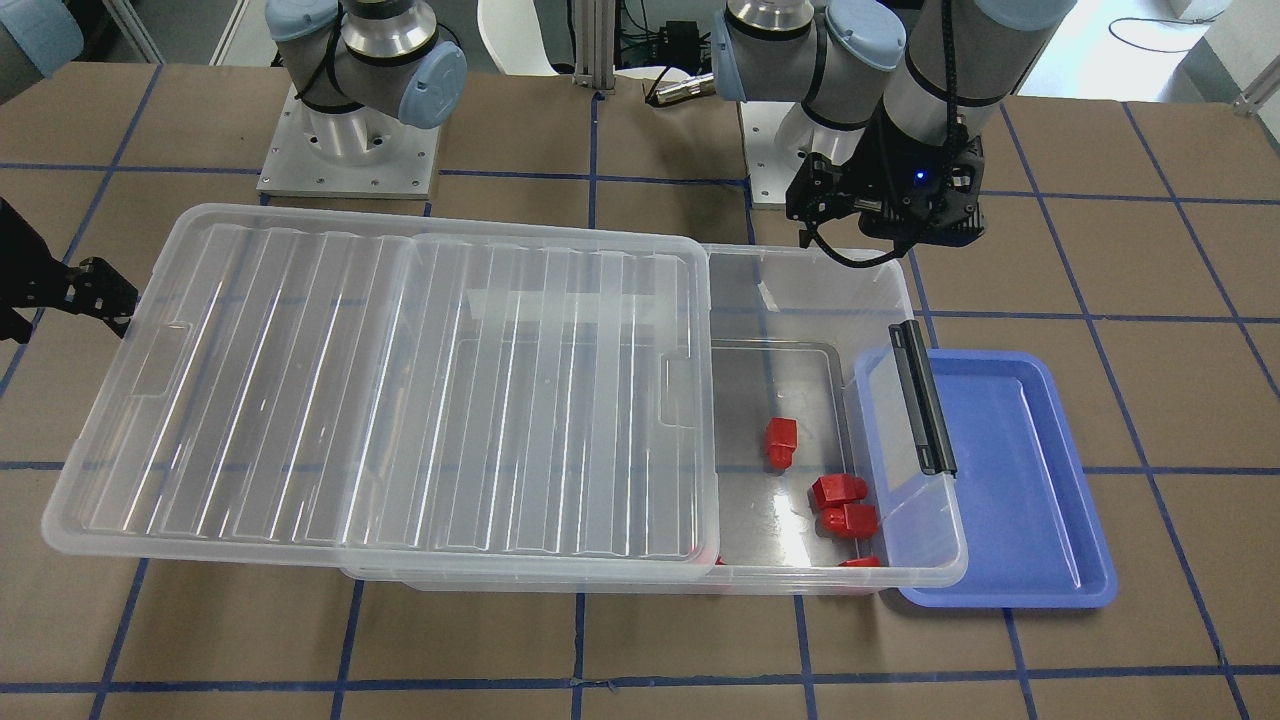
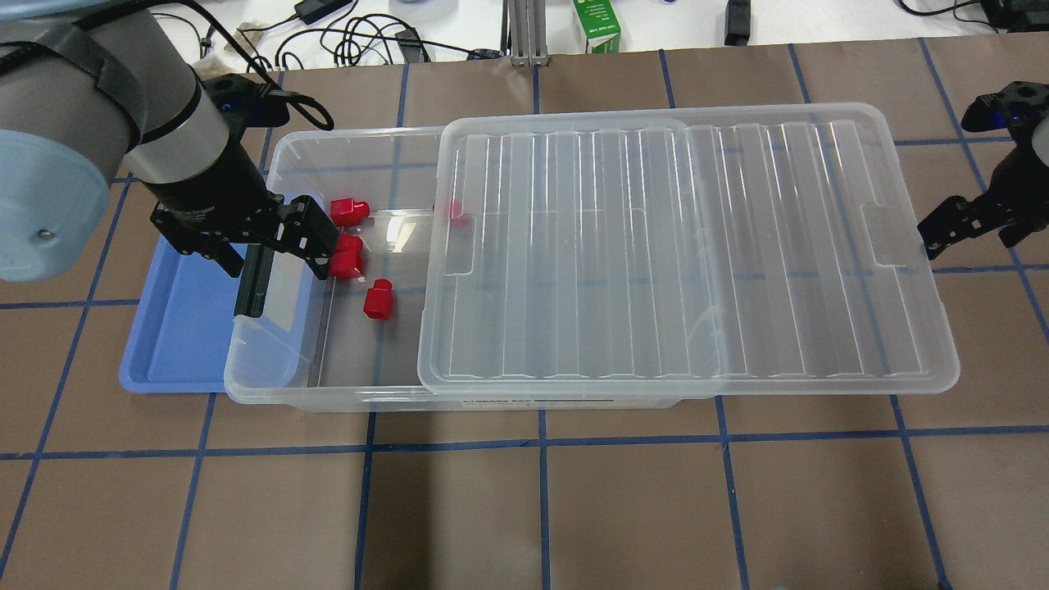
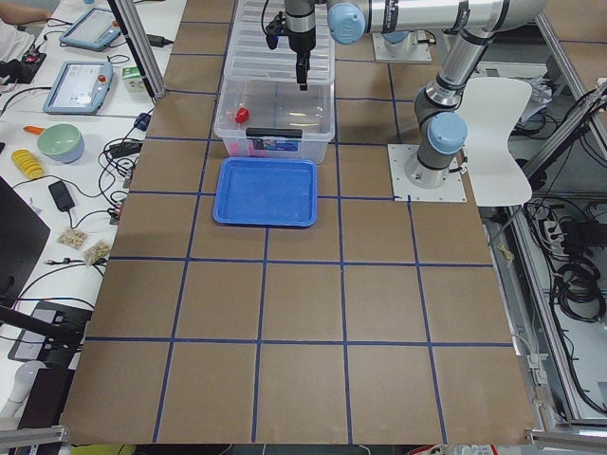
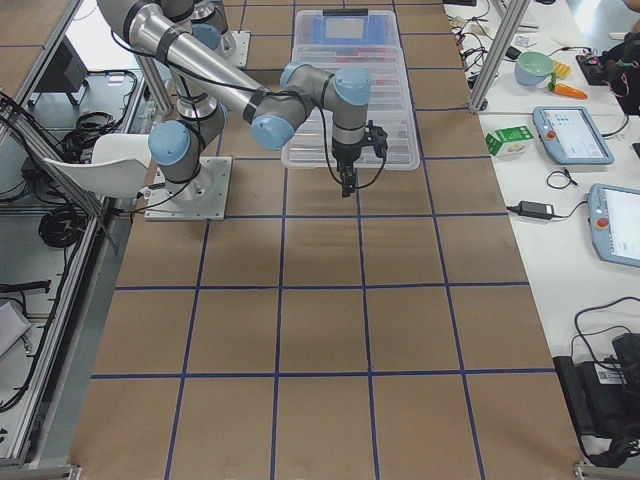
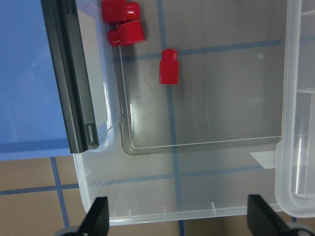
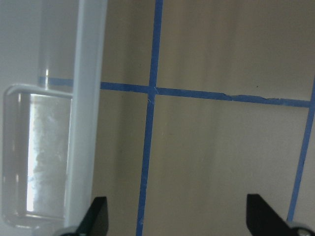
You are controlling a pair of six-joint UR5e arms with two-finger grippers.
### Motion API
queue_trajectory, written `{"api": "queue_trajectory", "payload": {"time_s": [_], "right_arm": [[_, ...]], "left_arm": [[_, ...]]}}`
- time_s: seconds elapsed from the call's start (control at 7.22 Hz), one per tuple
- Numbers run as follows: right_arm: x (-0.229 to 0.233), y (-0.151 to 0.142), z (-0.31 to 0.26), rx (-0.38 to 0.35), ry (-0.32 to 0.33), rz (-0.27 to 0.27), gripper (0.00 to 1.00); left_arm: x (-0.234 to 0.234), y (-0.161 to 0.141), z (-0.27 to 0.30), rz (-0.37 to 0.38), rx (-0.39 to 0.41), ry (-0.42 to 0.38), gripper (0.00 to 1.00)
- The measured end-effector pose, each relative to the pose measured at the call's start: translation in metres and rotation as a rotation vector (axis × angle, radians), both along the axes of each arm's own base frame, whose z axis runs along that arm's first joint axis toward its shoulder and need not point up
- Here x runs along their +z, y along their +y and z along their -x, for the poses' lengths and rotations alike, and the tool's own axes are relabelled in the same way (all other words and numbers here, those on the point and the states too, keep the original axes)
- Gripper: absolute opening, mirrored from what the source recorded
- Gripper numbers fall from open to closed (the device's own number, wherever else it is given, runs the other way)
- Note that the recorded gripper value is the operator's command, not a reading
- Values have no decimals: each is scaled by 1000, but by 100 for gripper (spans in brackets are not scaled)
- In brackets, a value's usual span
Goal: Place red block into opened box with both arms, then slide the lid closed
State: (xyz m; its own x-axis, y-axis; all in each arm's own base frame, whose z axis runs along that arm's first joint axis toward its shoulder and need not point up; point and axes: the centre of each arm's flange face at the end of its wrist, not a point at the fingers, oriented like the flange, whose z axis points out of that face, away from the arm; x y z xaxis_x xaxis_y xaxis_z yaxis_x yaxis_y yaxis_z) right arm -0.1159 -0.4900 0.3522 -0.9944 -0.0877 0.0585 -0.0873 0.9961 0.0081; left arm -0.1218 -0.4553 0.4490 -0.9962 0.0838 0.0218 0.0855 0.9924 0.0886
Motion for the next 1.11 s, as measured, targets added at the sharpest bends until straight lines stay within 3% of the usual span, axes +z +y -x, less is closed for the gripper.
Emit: {"api": "queue_trajectory", "payload": {"time_s": [0.55, 1.11], "right_arm": [[-6, -1, -37, -56, -29, 9, 100], [-6, -8, -85, -19, -47, 18, 100]], "left_arm": [[0, 1, 0, -2, 6, 0, 100], [1, 1, 0, -1, 10, -1, 100]]}}
